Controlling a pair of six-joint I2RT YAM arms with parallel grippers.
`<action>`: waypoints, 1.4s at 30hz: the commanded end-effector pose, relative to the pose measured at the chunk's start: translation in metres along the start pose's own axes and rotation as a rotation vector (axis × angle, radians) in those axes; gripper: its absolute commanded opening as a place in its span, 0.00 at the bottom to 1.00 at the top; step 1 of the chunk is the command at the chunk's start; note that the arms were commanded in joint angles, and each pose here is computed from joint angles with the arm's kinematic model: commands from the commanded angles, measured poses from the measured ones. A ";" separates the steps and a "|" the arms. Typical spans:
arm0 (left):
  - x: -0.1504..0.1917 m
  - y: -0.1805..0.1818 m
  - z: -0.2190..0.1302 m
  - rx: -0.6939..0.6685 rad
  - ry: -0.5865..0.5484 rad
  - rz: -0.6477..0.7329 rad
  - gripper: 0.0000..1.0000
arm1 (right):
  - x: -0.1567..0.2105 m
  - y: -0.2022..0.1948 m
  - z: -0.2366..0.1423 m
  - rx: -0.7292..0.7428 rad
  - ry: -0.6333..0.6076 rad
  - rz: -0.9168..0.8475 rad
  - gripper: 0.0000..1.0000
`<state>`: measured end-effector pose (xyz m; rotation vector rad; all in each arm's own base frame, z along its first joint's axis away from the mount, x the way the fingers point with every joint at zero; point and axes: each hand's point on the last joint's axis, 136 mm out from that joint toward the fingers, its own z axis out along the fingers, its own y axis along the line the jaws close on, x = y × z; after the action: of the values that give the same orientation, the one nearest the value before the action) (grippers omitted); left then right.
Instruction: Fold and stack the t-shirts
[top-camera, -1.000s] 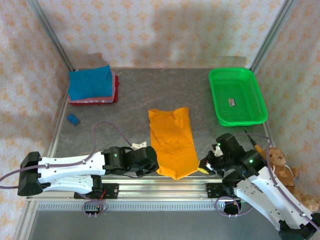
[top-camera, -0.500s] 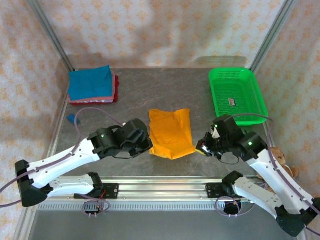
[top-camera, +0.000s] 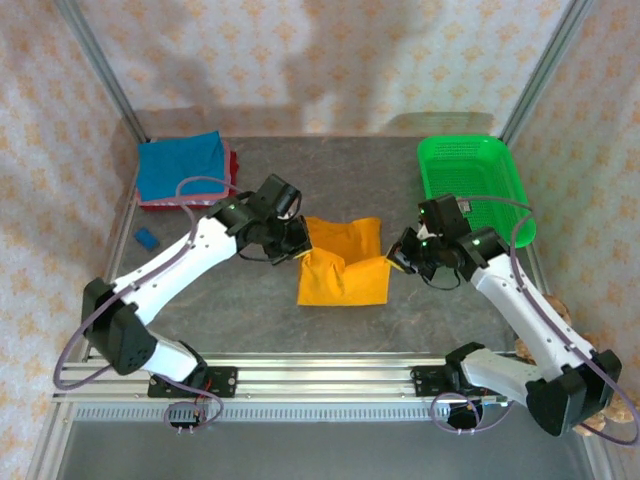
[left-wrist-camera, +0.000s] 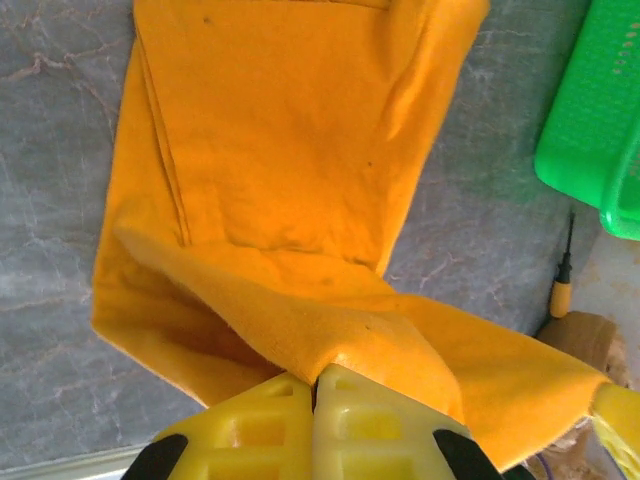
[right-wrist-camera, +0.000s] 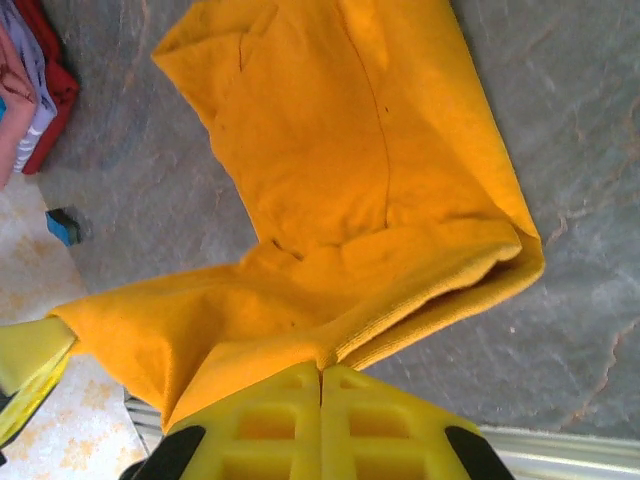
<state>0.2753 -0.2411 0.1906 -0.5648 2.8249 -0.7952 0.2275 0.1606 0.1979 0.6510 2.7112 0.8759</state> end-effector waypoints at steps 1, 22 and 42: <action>-0.009 -0.008 -0.002 0.021 0.040 0.066 0.00 | -0.027 0.018 -0.004 -0.036 -0.076 -0.058 0.00; -0.093 0.002 0.039 0.045 0.105 -0.004 0.00 | -0.118 0.046 0.057 0.002 -0.089 -0.029 0.00; -0.225 0.086 0.125 -0.035 0.095 -0.174 0.00 | -0.228 0.082 0.206 0.076 0.059 -0.143 0.45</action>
<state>0.4795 -0.1622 0.0464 -0.7993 2.9224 -0.8801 0.5388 0.2213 0.1007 0.4653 2.7231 0.8195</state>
